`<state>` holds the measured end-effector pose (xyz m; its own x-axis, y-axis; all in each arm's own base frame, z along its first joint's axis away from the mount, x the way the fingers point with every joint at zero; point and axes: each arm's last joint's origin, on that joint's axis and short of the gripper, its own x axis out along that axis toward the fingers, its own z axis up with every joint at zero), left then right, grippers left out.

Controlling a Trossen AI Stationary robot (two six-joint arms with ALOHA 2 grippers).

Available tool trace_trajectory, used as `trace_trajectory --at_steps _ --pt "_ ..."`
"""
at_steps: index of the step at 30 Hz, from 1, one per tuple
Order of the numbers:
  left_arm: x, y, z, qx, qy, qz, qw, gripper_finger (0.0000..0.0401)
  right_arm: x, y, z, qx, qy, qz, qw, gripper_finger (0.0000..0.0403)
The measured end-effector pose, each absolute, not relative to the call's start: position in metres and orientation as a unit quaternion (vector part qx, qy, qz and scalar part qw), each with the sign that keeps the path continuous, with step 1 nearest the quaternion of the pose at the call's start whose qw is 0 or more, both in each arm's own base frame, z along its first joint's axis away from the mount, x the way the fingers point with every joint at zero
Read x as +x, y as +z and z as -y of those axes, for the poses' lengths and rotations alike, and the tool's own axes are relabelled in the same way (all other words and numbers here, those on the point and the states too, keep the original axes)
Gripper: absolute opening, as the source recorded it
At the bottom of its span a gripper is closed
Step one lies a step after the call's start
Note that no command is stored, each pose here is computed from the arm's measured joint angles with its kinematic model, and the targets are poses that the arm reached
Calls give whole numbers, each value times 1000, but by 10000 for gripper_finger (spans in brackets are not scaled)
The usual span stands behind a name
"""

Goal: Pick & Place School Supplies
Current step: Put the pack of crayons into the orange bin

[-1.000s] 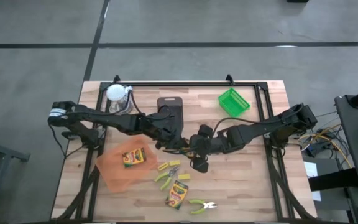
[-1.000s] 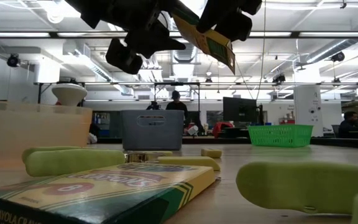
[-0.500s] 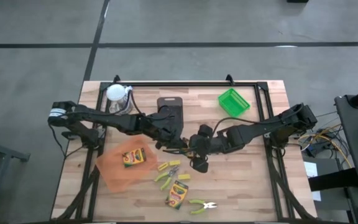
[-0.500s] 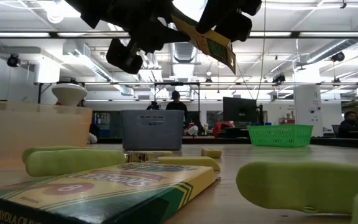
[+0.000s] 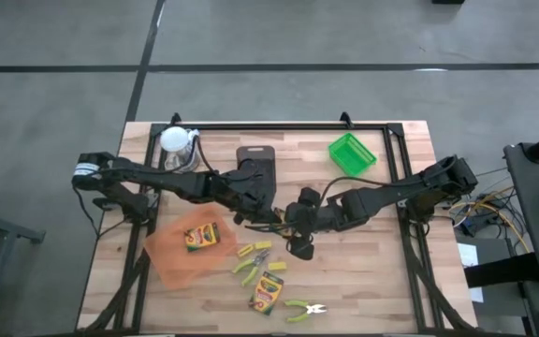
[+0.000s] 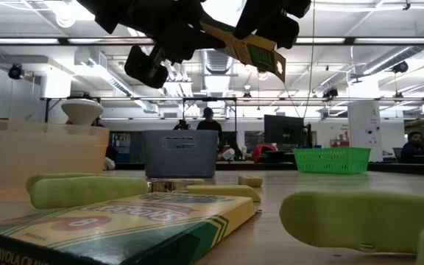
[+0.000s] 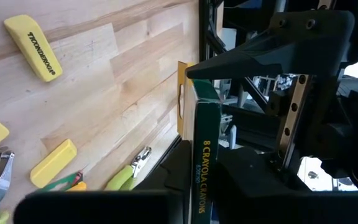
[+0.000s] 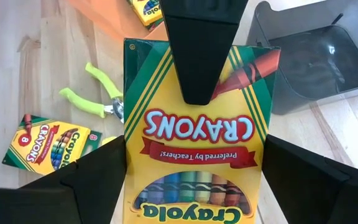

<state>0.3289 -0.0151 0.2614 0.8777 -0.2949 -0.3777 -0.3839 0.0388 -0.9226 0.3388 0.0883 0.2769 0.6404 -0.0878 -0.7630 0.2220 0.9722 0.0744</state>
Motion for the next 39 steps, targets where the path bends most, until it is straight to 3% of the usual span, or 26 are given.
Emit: trace_trajectory --at_steps 39 --pt "329 262 15 -690 28 -246 680 40 339 277 -88 89 -90 -412 902 347"
